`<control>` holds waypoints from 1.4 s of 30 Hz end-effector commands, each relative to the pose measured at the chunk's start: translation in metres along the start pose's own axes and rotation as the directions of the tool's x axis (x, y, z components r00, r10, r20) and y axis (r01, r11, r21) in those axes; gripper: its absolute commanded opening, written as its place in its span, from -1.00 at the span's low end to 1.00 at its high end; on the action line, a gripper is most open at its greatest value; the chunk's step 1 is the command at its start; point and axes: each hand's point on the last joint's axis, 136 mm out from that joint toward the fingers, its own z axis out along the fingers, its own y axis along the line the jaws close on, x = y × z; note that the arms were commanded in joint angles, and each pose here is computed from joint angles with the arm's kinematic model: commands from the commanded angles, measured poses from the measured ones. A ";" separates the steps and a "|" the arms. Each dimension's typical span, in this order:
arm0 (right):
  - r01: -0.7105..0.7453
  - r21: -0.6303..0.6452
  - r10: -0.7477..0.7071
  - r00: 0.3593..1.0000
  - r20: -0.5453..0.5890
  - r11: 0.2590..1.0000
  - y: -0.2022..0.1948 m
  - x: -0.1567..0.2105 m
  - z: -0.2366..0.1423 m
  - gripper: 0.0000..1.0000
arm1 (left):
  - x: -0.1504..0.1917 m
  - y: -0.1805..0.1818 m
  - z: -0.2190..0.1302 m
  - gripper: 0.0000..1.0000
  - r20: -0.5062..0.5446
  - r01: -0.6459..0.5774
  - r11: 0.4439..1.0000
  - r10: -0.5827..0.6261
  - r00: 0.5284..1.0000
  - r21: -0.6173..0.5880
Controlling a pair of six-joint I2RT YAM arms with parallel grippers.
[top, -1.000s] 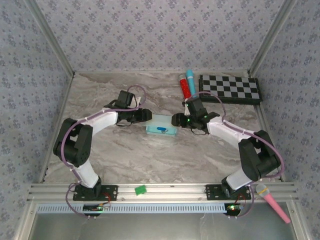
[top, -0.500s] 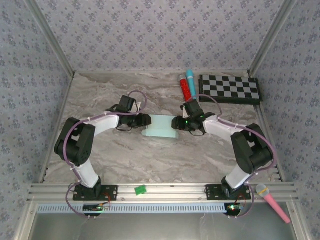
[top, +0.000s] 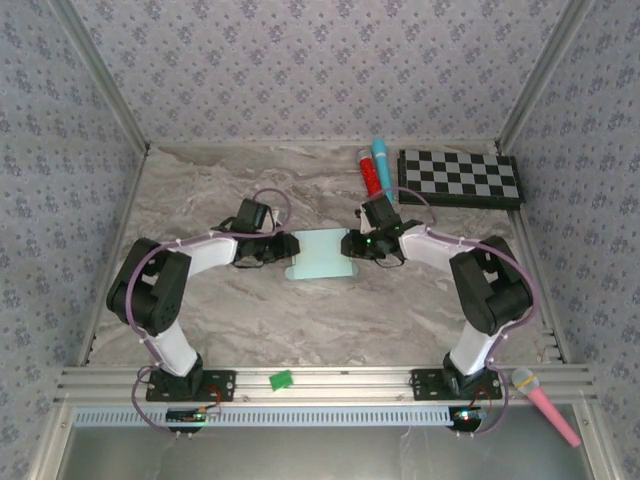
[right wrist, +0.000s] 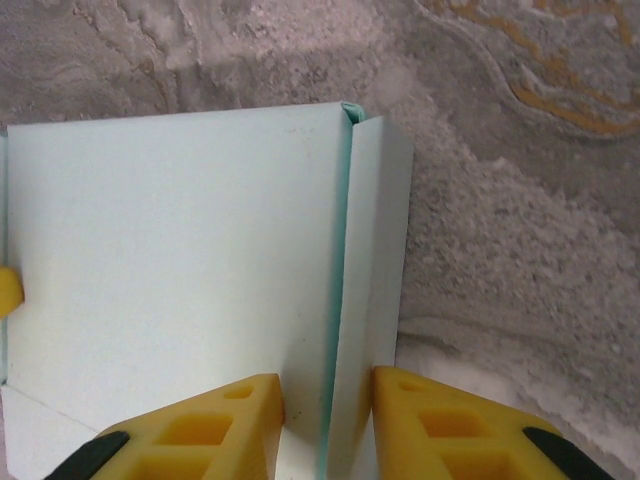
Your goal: Fold the paper box
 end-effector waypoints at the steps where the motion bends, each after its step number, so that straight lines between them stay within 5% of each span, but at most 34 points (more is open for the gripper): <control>1: 0.032 -0.002 -0.032 0.998 -0.063 0.999 0.002 0.008 0.011 -0.41 | 0.015 0.002 -0.001 -0.44 -0.011 0.027 0.999 -0.027 1.000 -0.031; 9: 0.124 -0.051 -0.130 0.982 -0.140 0.991 0.016 0.008 0.030 -0.43 | 0.042 0.018 -0.012 -0.40 0.007 0.126 0.987 -0.126 0.992 -0.099; 21: 0.259 -0.055 -0.265 0.945 -0.191 0.964 0.032 -0.020 0.043 -0.42 | 0.069 0.012 -0.016 -0.34 -0.034 0.093 0.992 -0.096 0.995 -0.080; 33: 0.184 -0.019 -0.184 0.983 -0.014 0.983 0.030 -0.063 -0.020 0.00 | 0.033 0.010 -0.073 0.21 0.073 -0.061 0.955 0.085 0.994 -0.292; 38: 0.134 0.000 -0.134 0.991 0.027 0.991 0.018 -0.051 -0.044 0.02 | 0.005 0.011 -0.080 0.40 0.086 -0.172 0.909 0.220 0.972 -0.379; 42: 0.081 0.027 -0.082 0.996 0.042 0.996 0.000 -0.027 -0.058 0.02 | -0.019 0.002 -0.068 0.47 0.082 -0.261 0.906 0.303 0.949 -0.333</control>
